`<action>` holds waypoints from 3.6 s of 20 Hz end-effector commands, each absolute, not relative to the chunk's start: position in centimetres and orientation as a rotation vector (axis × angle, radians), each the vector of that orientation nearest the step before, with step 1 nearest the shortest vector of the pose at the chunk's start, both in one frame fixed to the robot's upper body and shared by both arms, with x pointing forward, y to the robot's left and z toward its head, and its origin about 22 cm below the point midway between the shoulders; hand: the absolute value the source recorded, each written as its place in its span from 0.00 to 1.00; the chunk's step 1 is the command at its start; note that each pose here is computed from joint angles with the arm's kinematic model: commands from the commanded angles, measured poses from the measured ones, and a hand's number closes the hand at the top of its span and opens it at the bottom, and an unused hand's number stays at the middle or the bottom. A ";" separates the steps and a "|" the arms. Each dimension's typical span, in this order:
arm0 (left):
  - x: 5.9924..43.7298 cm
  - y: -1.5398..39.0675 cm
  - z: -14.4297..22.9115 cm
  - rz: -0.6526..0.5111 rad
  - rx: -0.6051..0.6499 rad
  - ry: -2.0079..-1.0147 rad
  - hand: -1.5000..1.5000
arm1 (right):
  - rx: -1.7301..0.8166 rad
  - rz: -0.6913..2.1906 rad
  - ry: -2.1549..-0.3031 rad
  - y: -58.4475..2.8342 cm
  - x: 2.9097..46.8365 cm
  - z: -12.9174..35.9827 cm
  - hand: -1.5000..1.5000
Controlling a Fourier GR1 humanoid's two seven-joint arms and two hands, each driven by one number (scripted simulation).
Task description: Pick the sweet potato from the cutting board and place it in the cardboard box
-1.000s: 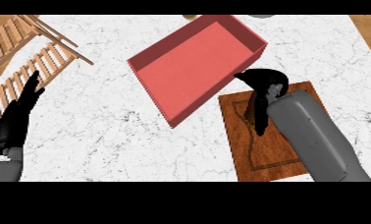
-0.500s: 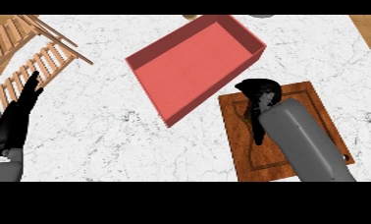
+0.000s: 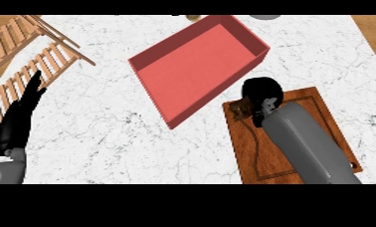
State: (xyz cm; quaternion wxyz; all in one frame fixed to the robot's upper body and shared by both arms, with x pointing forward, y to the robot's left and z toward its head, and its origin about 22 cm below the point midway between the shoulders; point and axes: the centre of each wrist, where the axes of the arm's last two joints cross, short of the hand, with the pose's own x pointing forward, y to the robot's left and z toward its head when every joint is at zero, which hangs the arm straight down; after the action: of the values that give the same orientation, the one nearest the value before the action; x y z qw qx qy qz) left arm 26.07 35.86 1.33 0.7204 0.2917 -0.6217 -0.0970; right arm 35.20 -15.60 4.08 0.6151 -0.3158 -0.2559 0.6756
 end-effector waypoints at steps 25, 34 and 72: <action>26.7 36.2 2.9 -0.183 0.660 -1.368 0.50 | -1.156 0.994 -1.644 -25.3 29.0 15.3 1.00; 26.9 34.8 2.0 -0.212 0.624 -1.373 0.50 | -0.874 0.903 -1.760 -18.8 33.3 19.8 1.00; 28.6 33.0 3.1 -0.261 0.609 -1.417 0.50 | -0.633 0.548 -1.569 -7.4 46.1 14.1 0.00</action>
State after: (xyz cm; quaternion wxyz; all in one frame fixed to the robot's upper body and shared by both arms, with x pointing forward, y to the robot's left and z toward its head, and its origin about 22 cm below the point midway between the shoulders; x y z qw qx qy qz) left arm 28.32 33.68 2.75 0.7117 0.2734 -0.6363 -0.1180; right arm 46.06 -7.60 14.09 0.6407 -0.2860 -0.6641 0.2582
